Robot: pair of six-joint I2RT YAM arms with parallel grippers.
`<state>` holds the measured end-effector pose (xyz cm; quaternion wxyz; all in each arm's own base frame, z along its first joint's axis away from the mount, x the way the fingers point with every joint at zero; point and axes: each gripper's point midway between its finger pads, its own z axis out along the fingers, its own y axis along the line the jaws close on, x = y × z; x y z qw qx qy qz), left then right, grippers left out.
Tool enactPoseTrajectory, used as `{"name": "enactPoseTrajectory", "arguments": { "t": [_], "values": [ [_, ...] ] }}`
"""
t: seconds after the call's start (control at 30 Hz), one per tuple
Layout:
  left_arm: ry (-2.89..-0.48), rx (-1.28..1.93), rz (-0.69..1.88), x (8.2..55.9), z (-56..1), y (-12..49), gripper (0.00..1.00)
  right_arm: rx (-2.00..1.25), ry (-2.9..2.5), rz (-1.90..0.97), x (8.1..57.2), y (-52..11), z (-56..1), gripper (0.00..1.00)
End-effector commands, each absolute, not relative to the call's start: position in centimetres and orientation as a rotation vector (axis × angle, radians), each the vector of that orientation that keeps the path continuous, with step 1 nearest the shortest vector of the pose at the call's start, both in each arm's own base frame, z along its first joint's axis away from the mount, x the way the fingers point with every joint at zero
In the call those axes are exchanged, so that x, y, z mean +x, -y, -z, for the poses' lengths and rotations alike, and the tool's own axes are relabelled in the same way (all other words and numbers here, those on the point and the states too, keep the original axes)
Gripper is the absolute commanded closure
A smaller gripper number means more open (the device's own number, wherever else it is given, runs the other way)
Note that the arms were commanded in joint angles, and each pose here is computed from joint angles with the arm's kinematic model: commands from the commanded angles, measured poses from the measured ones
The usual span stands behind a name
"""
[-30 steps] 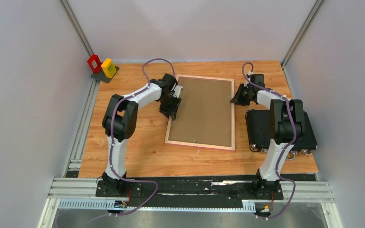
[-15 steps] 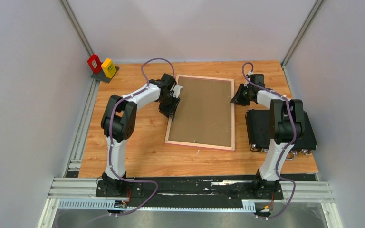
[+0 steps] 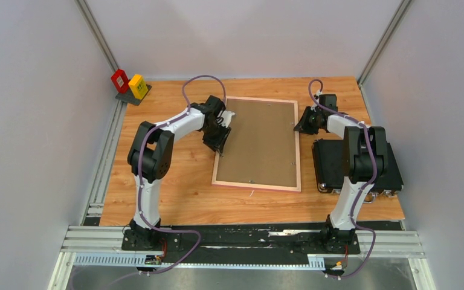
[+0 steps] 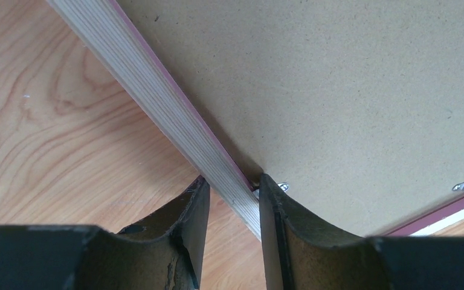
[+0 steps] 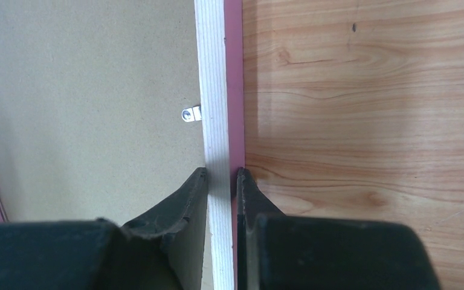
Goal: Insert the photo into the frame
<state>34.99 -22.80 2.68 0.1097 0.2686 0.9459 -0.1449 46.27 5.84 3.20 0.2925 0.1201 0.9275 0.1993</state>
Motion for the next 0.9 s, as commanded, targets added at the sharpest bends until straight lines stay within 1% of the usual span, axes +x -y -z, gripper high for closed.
{"name": "enactPoseTrajectory", "arguments": {
  "t": [0.0,0.17,0.87],
  "values": [
    [-2.790,0.929,0.448,32.3,-3.2,23.0,0.57,0.323,-2.461,-0.504,46.3,-5.2,-3.7,1.00],
    [-2.795,0.965,0.427,31.9,-2.9,22.5,0.56,0.325,-2.460,-0.503,46.3,-5.2,-3.8,1.00],
    [-2.786,1.031,0.406,30.8,-2.6,21.6,0.45,0.326,-2.462,-0.497,46.3,-5.1,-3.7,1.00]
  ]
}}
